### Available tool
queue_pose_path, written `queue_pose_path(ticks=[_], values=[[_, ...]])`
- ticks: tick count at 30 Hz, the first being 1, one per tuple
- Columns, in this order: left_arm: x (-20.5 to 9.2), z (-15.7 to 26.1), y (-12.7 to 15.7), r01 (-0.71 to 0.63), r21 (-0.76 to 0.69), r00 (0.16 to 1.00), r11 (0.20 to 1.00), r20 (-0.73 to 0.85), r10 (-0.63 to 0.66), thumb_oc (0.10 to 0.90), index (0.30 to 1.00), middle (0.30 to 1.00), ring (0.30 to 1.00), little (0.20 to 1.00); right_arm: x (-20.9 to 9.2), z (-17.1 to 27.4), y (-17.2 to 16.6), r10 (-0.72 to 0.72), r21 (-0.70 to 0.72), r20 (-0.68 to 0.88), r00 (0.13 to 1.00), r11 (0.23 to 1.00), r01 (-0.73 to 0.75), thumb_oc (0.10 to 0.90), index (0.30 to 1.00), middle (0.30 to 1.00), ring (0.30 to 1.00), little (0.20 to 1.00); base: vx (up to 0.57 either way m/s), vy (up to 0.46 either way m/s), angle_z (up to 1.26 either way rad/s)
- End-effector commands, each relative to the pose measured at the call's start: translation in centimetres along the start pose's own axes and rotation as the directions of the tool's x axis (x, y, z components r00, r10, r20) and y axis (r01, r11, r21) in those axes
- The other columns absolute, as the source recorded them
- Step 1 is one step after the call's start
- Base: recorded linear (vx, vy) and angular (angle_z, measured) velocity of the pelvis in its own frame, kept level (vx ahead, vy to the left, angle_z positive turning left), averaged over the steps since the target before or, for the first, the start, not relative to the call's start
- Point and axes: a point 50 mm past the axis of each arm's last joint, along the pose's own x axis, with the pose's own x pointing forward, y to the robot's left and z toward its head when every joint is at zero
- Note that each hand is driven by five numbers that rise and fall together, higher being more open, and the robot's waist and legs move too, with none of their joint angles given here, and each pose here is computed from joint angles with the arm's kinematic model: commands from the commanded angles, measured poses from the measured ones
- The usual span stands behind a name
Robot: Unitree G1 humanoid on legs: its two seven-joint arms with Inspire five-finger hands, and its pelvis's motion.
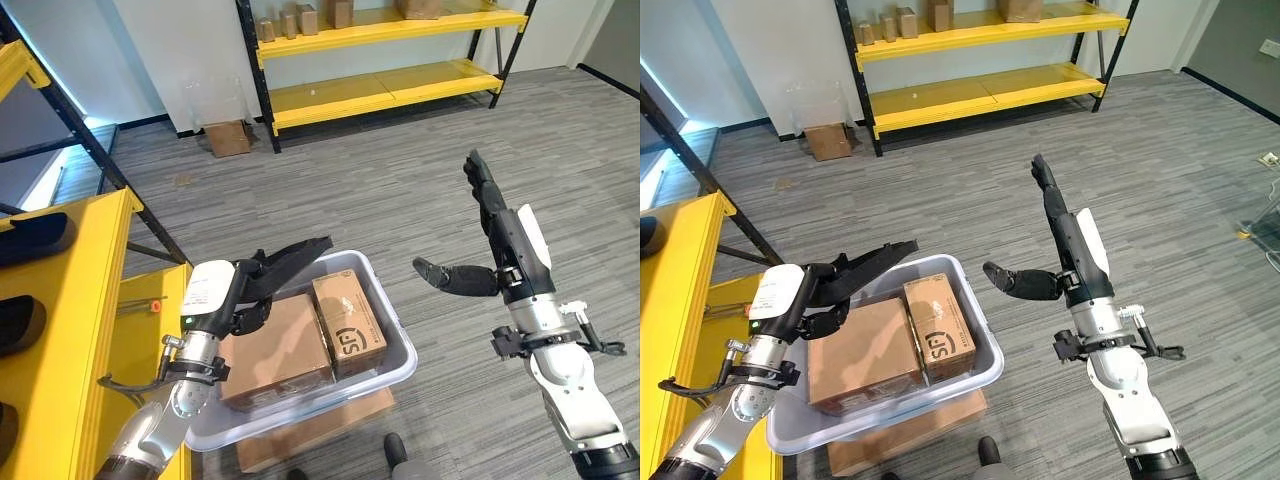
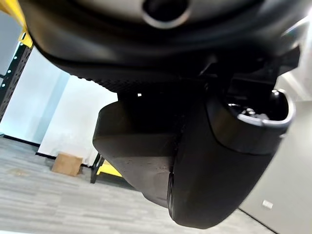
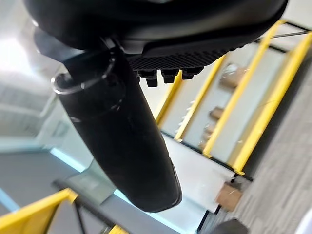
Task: Move parts from the plastic box to the shelf.
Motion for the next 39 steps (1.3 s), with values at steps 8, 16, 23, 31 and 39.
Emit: queue_pose_path(ticks=[8,16,23,31,39], values=[[2.3,5.3,6.4,-0.300,-0.198,0.895,0.933,0.280,0.347,0.400,0.300,0.300,0.300,0.300,5.7,6.8,0.3,-0.101,0.100,0.411,0.906,0.993,0.066,0.900,1.000,1.000,1.000,1.000,-0.18,-0.196,0.18],[3.1,8.0,7.4,-0.299,-0.263,0.826,0.917,0.410,0.386,0.400,0.300,0.300,0.300,0.300,4.7,7.3,-0.1,-0.140,0.092,0.440,0.887,0.990,0.110,0.900,1.000,1.000,1.000,1.000,-0.19,-0.085,1.31],[4.1,11.1,7.7,-0.274,-0.298,0.743,0.915,0.539,0.397,0.400,0.300,0.300,0.300,0.300,2.6,6.1,-1.9,-0.245,0.075,0.382,0.891,0.969,0.235,0.900,1.000,1.000,1.000,1.000,-0.09,0.234,1.09],[4.0,10.9,8.0,-0.326,-0.273,0.727,0.905,0.539,0.425,0.400,0.300,0.300,0.300,0.300,2.5,5.5,-1.5,-0.257,0.076,0.349,0.901,0.966,0.246,0.900,1.000,1.000,1.000,1.000,-0.06,0.154,0.29],[3.5,10.1,8.5,-0.387,-0.228,0.727,0.894,0.521,0.448,0.400,0.300,0.300,0.300,0.300,3.1,5.4,-0.3,-0.243,0.089,0.337,0.909,0.970,0.226,0.900,1.000,1.000,1.000,1.000,-0.08,0.155,0.33]])
